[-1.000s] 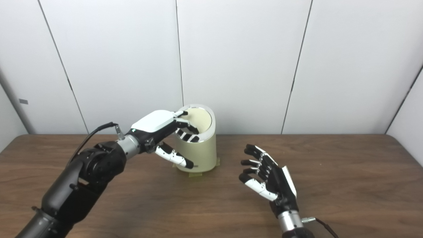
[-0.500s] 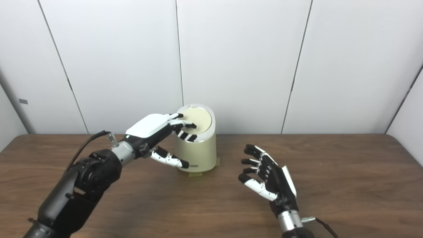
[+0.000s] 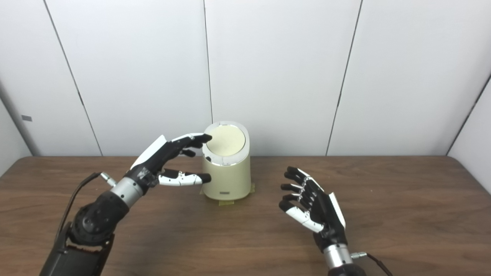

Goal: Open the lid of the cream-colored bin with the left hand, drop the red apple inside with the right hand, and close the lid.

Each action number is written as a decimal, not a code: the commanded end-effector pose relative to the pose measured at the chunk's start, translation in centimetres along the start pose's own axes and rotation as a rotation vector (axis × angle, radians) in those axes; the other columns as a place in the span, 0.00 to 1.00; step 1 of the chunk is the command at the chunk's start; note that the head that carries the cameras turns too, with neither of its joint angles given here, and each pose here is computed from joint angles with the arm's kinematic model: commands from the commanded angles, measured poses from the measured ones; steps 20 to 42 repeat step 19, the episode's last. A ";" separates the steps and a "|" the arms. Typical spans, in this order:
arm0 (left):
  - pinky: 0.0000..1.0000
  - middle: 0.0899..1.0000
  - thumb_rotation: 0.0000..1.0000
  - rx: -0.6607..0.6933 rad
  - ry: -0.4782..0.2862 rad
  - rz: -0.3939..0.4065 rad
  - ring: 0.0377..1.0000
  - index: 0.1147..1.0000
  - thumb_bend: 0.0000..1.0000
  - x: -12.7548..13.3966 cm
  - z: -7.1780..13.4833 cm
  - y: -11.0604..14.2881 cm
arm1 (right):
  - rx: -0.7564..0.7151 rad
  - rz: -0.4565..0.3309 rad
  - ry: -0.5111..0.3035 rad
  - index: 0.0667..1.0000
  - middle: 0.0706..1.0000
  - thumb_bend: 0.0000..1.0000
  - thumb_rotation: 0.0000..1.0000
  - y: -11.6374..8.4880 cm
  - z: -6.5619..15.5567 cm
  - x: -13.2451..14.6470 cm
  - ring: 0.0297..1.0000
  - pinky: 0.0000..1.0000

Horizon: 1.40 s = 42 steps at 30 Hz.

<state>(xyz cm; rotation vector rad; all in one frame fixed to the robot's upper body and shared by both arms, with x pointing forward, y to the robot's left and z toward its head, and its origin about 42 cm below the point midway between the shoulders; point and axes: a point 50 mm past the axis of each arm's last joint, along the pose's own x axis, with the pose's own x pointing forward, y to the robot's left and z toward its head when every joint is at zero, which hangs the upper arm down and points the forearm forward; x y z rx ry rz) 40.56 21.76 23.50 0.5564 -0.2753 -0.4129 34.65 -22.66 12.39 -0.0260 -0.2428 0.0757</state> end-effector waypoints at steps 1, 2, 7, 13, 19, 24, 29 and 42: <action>0.77 0.85 0.30 -0.050 -0.075 0.086 0.83 0.83 0.77 -0.3 1.4 1.2 | -0.004 -0.002 -0.060 0.79 0.80 0.80 0.47 -0.3 0.9 0.7 0.70 0.59; 0.77 0.85 0.29 -0.085 -0.073 0.107 0.83 0.83 0.77 -0.9 1.0 1.1 | 0.004 -0.003 -0.058 0.79 0.80 0.80 0.47 -0.3 0.9 0.7 0.70 0.59; 0.75 0.83 0.32 -0.212 -0.064 0.172 0.81 0.84 0.73 -3.4 -1.0 0.2 | -0.012 0.001 -0.057 0.80 0.80 0.80 0.47 -0.5 1.1 0.6 0.71 0.59; 0.68 0.77 0.30 -0.292 -0.052 0.264 0.73 0.82 0.72 -5.4 -3.1 -1.8 | -0.019 0.000 -0.063 0.79 0.80 0.80 0.46 -0.6 1.4 0.5 0.70 0.59; 0.56 0.70 0.23 -0.333 -0.023 0.337 0.64 0.81 0.67 -6.2 -4.6 -4.3 | -0.018 -0.002 -0.063 0.81 0.80 0.77 0.43 -0.8 1.3 0.3 0.71 0.60; 0.56 0.70 0.23 -0.333 -0.023 0.337 0.64 0.81 0.67 -6.2 -4.6 -4.3 | -0.018 -0.002 -0.063 0.81 0.80 0.77 0.43 -0.8 1.3 0.3 0.71 0.60; 0.56 0.70 0.23 -0.333 -0.023 0.337 0.64 0.81 0.67 -6.2 -4.6 -4.3 | -0.018 -0.002 -0.063 0.81 0.80 0.77 0.43 -0.8 1.3 0.3 0.71 0.60; 0.56 0.70 0.23 -0.333 -0.023 0.337 0.64 0.81 0.67 -6.2 -4.6 -4.3 | -0.018 -0.002 -0.063 0.81 0.80 0.77 0.43 -0.8 1.3 0.3 0.71 0.60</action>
